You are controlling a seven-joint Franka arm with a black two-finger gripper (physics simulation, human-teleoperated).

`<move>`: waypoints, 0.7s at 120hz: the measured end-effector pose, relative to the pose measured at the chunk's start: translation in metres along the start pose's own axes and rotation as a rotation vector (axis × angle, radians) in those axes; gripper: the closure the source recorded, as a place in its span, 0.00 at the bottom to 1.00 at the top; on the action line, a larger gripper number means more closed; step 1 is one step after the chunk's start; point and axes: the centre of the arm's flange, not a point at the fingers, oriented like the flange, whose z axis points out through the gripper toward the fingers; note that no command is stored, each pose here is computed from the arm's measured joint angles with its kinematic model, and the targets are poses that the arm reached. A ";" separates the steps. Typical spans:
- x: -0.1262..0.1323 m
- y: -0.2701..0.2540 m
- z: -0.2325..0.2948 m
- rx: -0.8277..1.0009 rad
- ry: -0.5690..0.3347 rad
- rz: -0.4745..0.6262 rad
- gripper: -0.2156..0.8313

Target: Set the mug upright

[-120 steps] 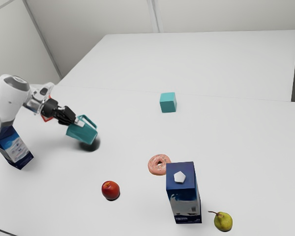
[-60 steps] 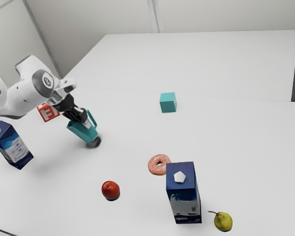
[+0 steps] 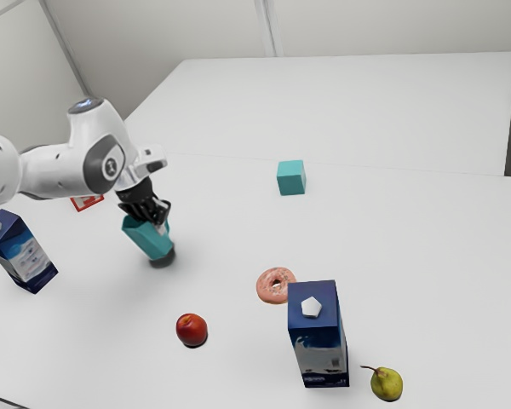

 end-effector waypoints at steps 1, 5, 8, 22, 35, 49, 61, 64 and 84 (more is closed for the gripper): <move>0.000 0.001 0.000 0.003 -0.001 -0.002 0.94; 0.000 0.004 0.001 0.015 -0.004 -0.014 0.94; -0.001 0.007 0.001 0.021 -0.006 -0.024 0.94; -0.006 0.016 0.006 0.047 -0.018 -0.076 0.94; -0.009 0.021 0.008 0.067 -0.026 -0.126 0.94; -0.012 0.029 0.011 0.094 -0.038 -0.165 0.94; -0.015 0.034 0.014 0.116 -0.055 -0.198 0.94; -0.015 0.035 0.015 0.121 -0.059 -0.207 0.94; -0.021 0.040 0.020 0.155 -0.086 -0.259 0.94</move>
